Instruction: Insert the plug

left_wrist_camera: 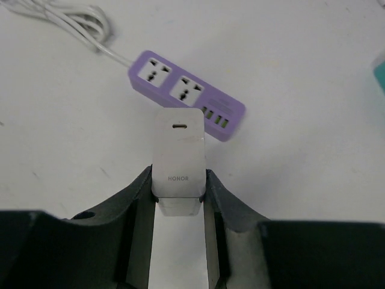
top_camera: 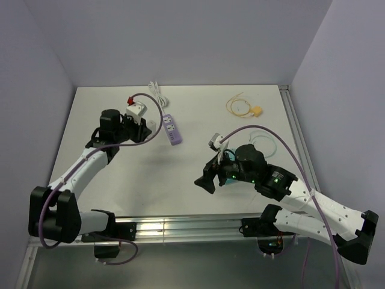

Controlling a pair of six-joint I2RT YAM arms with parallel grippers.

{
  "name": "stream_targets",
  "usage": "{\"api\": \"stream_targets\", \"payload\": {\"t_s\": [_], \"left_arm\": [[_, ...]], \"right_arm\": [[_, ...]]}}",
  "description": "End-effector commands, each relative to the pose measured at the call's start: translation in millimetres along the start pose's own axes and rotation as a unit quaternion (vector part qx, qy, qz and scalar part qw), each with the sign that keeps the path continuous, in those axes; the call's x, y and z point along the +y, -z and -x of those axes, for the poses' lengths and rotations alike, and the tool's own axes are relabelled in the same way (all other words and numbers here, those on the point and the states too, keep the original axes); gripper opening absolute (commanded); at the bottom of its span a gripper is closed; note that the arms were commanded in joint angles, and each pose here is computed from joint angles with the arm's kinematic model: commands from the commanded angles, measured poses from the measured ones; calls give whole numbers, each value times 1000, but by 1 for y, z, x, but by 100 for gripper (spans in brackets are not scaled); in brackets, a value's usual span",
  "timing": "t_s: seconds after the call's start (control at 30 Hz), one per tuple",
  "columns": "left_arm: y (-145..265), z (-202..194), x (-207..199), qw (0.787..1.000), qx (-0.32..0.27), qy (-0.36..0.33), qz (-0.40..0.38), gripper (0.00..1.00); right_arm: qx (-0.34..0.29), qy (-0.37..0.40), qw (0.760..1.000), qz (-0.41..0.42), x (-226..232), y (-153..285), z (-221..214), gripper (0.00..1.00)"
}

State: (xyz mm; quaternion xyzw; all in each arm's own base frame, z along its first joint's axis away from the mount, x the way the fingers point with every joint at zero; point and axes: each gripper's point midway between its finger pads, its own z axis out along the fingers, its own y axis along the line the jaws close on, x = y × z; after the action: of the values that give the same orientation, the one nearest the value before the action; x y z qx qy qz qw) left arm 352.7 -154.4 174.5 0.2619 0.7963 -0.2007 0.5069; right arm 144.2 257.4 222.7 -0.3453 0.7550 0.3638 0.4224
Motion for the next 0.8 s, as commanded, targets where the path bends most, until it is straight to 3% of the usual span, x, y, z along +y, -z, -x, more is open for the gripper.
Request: {"api": "stream_targets", "payload": {"t_s": [0.0, 0.13, 0.33, 0.77], "left_arm": [[0, 73, 14, 985, -114, -124, -43, 0], [-17, 80, 28, 975, -134, -168, -56, 0], [-55, 78, 39, 969, -146, -182, -82, 0], [-123, 69, 55, 959, -130, -213, -131, 0]], "right_arm": [[-24, 5, 1000, -14, -7, -4, 4, 95], [-28, 1, 999, -19, -11, -7, -2, 95], [-40, -41, 997, -51, -33, -4, 3, 97], [-31, -99, 990, -97, -73, -7, -5, 98]]}}
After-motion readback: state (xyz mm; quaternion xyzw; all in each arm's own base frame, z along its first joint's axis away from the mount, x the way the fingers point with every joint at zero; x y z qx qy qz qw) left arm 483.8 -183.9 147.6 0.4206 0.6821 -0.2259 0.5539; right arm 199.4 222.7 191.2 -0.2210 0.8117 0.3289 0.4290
